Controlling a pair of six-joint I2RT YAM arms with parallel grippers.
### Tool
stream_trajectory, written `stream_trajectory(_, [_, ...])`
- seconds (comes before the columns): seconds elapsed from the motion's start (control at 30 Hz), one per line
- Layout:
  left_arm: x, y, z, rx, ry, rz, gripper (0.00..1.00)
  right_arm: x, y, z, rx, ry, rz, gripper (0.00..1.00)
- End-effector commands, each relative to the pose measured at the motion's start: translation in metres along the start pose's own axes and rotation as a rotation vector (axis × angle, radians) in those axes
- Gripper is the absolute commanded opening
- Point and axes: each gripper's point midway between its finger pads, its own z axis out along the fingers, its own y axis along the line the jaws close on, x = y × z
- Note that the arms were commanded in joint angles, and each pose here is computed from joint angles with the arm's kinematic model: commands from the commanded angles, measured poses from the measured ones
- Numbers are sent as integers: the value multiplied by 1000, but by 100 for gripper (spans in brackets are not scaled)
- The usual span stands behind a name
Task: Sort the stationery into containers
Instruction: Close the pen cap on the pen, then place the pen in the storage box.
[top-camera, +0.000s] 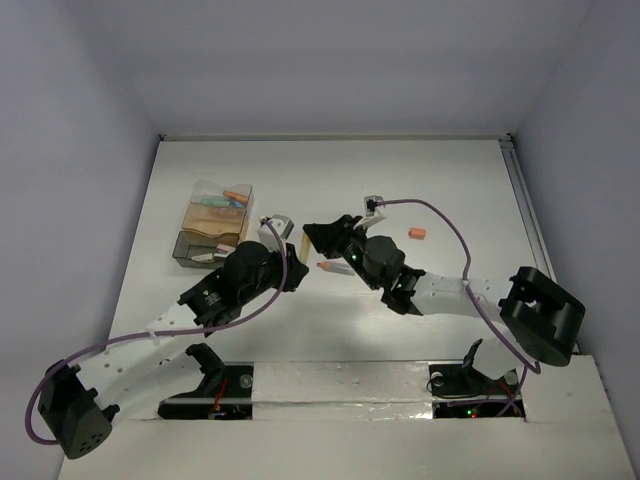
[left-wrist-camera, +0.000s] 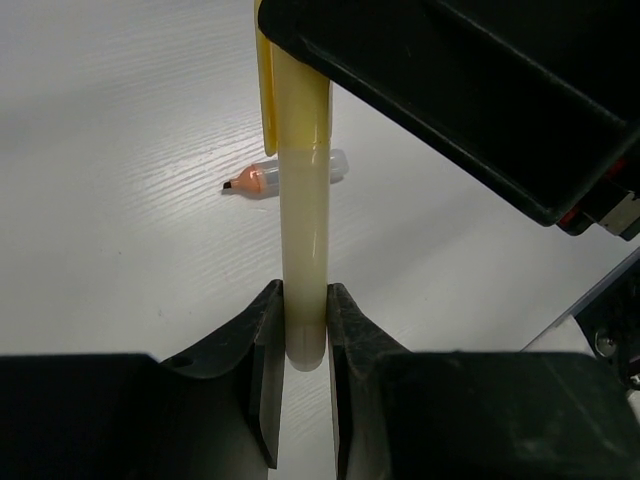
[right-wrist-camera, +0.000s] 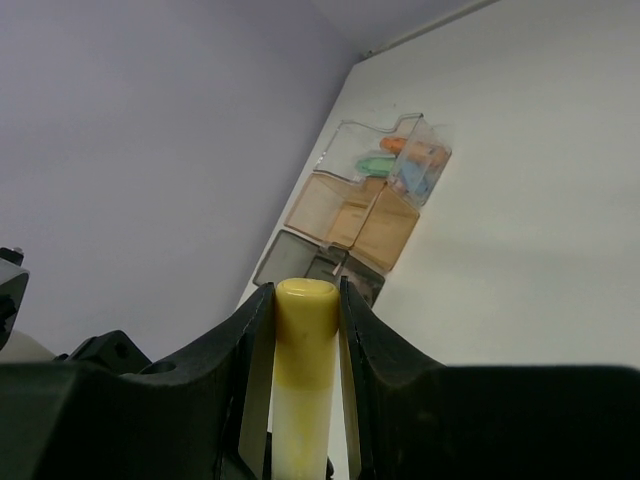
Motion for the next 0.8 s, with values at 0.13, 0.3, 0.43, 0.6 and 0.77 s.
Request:
stream_trajectory(0.13, [-201, -49, -79, 179, -709, -170, 17, 99, -20, -36, 73, 406, -160, 0])
stream_trajectory(0.3, [-170, -29, -99, 116, -643, -184, 68, 43, -7, 24, 69, 260, -202, 0])
stream_trajectory(0.43, [-159, -3, -133, 7, -661, -205, 99, 13, 11, 63, 21, 184, -232, 0])
stream_trajectory(0.6, [-156, 23, -189, -98, -726, -206, 99, 20, 34, 103, -85, 219, -296, 0])
stream_trajectory(0.77, [-143, 46, -207, -202, -737, -180, 99, 45, 61, 143, -245, 274, -346, 0])
